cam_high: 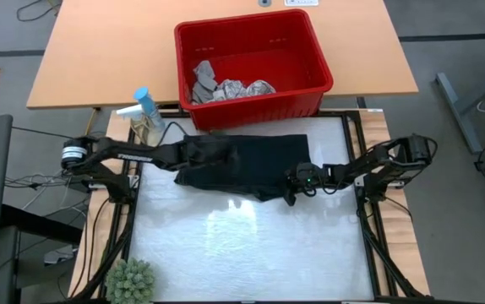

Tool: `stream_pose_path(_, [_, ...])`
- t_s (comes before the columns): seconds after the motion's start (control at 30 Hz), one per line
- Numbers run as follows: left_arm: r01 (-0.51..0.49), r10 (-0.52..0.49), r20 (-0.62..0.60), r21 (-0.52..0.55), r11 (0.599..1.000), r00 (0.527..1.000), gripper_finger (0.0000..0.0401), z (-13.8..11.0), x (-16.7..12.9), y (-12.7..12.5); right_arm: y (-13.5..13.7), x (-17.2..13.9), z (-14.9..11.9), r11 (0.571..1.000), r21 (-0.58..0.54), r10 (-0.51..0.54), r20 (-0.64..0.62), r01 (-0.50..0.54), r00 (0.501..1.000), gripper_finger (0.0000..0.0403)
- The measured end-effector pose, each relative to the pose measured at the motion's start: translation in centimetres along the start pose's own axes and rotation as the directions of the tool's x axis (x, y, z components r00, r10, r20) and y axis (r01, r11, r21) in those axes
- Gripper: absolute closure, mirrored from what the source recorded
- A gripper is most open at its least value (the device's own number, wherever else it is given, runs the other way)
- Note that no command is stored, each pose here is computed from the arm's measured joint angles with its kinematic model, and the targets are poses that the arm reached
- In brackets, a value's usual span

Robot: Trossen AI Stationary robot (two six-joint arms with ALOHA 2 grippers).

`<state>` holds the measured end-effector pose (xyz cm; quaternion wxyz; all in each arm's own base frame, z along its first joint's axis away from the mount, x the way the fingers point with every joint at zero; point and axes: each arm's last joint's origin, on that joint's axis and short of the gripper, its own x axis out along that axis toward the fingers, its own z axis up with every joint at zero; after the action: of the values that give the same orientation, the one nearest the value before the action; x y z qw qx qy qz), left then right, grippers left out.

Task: Fold Laundry from Bin
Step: Fold the blue jeans

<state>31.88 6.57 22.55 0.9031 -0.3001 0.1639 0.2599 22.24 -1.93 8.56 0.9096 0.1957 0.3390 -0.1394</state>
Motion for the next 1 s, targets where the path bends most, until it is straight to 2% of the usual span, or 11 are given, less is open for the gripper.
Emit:
stream_pose_path(0.07, [-0.065, 0.067, 0.18, -0.017, 0.998, 0.981, 0.0401, 0.9, -0.2, -0.6, 0.1, 0.0, 0.0, 1.0, -0.001, 0.004, 0.004, -0.004, 1.0, 0.0373])
stream_pose_path(0.17, [-0.133, 0.142, 0.295, -0.052, 0.99, 0.945, 0.0401, 0.7, 1.1, -0.4, 0.1, 0.0, 0.0, 1.0, 0.004, 0.007, 0.01, -0.007, 1.0, 0.0374])
stream_pose_path(0.3, [-0.168, 0.228, 0.38, -0.185, 0.968, 0.897, 0.0401, -0.7, 3.6, 0.2, 0.1, 0.0, 0.1, 1.0, 0.015, 0.006, 0.021, -0.007, 1.0, 0.0373])
stream_pose_path(0.4, [-0.206, 0.3, 0.389, -0.265, 0.942, 0.871, 0.0401, -2.6, 5.8, 1.3, 0.2, 0.0, 0.1, 1.0, 0.023, 0.007, 0.025, -0.008, 1.0, 0.0373])
stream_pose_path(0.5, [-0.204, 0.352, 0.414, -0.36, 0.91, 0.84, 0.0401, -3.9, 7.5, 2.3, 0.2, 0.0, 0.2, 1.0, 0.026, 0.009, 0.03, -0.01, 1.0, 0.0374])
stream_pose_path(0.67, [-0.299, 0.407, 0.337, -0.328, 0.896, 0.849, 0.0401, -6.4, 11.1, 3.3, 0.2, 0.0, 0.3, 1.0, 0.028, 0.013, 0.042, -0.014, 0.999, 0.0374])
stream_pose_path(0.77, [-0.361, 0.452, 0.253, -0.336, 0.87, 0.856, 0.0401, -7.5, 12.8, 3.7, 0.2, 0.0, 0.3, 0.999, 0.036, 0.015, 0.045, -0.017, 0.999, 0.0372])
stream_pose_path(0.9, [-0.457, 0.51, 0.145, -0.289, 0.841, 0.848, 0.0401, -8.3, 14.0, 4.0, 0.4, -0.1, 0.6, 0.998, 0.049, 0.034, 0.069, -0.037, 0.997, 0.0374])
stream_pose_path(1.0, [-0.486, 0.526, 0.112, -0.262, 0.834, 0.843, 0.0401, -8.4, 14.1, 4.1, 0.4, -0.8, 1.7, 0.993, 0.098, 0.06, 0.125, -0.072, 0.99, 0.0373])
